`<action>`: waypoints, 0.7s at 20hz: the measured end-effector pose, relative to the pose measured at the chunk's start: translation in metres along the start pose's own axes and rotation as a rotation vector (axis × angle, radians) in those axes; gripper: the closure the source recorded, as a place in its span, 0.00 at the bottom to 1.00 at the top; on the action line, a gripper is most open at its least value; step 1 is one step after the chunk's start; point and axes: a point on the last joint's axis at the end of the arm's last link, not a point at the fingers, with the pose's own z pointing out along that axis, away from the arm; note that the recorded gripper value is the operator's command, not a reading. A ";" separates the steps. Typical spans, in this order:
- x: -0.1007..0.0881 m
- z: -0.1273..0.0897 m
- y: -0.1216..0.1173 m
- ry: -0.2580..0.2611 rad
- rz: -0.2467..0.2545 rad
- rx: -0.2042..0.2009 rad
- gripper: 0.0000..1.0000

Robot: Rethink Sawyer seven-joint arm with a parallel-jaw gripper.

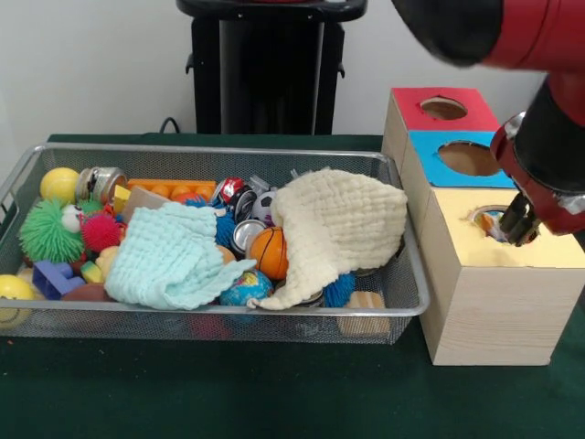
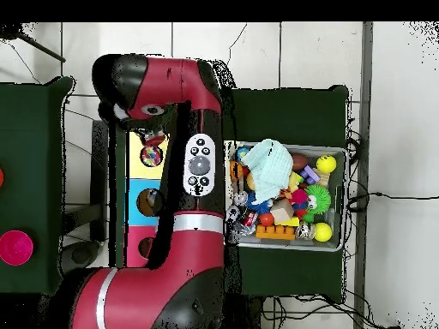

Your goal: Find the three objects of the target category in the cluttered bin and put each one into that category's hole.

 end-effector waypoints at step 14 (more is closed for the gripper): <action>-0.042 -0.164 -0.016 -0.132 0.047 -0.354 1.00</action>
